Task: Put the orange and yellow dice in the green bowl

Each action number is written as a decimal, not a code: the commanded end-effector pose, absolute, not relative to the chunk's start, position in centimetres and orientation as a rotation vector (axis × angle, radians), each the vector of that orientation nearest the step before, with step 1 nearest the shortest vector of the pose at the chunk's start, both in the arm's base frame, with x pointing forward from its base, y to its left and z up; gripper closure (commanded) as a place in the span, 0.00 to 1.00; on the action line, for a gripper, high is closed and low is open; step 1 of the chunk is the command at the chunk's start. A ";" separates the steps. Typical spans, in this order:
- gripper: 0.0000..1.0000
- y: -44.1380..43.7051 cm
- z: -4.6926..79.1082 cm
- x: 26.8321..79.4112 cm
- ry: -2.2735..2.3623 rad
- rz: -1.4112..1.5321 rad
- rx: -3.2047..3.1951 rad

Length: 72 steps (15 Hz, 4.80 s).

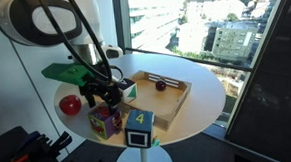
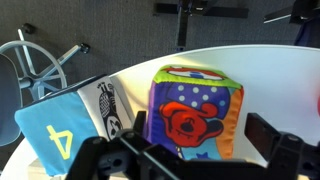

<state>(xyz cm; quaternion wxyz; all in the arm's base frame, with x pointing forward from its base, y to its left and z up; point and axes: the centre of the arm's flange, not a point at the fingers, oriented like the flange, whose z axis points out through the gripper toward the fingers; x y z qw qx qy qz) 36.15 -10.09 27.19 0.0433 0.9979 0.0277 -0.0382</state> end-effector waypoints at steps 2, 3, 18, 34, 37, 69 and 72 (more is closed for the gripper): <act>0.00 -10.1 26.4 36.1 0.078 -0.087 3.033; 0.00 -10.1 26.3 36.1 0.080 -0.086 3.033; 0.45 -9.8 25.3 35.7 0.140 -0.210 2.999; 0.83 -8.3 34.0 35.8 0.192 -0.194 2.961; 0.83 -7.4 35.7 36.5 0.220 -0.140 2.955; 0.83 0.6 41.1 41.5 0.425 0.118 2.972; 0.83 1.4 41.1 42.0 0.443 0.117 2.964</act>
